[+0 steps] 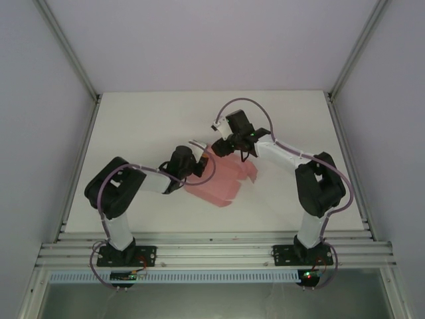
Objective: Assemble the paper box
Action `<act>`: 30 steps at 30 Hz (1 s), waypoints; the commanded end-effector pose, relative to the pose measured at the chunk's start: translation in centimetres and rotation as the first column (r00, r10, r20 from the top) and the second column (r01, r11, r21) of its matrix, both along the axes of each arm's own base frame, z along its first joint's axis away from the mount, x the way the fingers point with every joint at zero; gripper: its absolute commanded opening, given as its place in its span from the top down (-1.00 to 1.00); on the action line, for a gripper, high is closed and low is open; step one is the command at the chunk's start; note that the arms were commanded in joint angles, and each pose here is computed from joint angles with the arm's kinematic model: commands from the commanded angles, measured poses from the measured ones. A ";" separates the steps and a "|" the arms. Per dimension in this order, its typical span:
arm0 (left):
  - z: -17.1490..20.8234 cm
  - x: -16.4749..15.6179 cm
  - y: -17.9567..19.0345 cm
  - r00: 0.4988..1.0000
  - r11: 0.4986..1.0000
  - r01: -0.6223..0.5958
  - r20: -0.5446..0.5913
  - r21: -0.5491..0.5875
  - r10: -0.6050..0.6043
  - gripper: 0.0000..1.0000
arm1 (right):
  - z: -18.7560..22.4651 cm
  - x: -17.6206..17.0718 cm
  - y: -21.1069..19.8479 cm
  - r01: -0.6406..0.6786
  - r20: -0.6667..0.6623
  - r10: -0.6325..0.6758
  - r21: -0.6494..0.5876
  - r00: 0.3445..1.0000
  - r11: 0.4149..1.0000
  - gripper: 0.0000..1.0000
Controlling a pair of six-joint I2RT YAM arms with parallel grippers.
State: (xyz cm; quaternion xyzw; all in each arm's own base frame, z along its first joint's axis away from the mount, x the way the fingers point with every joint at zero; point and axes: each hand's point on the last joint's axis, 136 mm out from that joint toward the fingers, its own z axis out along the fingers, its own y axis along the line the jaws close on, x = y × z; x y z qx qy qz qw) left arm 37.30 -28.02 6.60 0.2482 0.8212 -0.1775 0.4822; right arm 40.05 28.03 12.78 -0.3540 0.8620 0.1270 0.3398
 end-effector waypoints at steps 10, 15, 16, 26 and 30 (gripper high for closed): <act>1.5 1.9 -2.2 0.999 0.999 0.026 0.029 -0.042 -0.025 0.53 | -5.1 -2.6 -0.8 -0.031 -0.156 0.018 -0.081 0.988 0.996 -0.17; 1.6 2.1 -3.2 0.996 0.996 0.076 0.042 -0.040 -0.074 0.40 | -5.3 -2.6 -0.9 -0.031 -0.173 0.019 -0.068 0.985 0.997 -0.14; 1.5 1.9 -3.5 0.994 0.994 0.100 0.044 -0.038 -0.099 0.40 | -5.4 -2.7 -1.0 -0.034 -0.177 0.021 -0.071 0.984 0.997 -0.14; 1.2 2.3 -4.0 0.990 0.992 0.129 0.059 0.005 -0.129 1.00 | -6.0 -2.4 -1.9 -0.003 -0.192 -0.012 -0.079 0.981 0.997 -0.13; 0.6 5.4 1.3 0.957 0.950 -0.284 0.106 0.134 0.271 1.00 | -6.0 -2.3 -2.1 0.015 -0.188 -0.031 -0.085 0.982 0.996 -0.12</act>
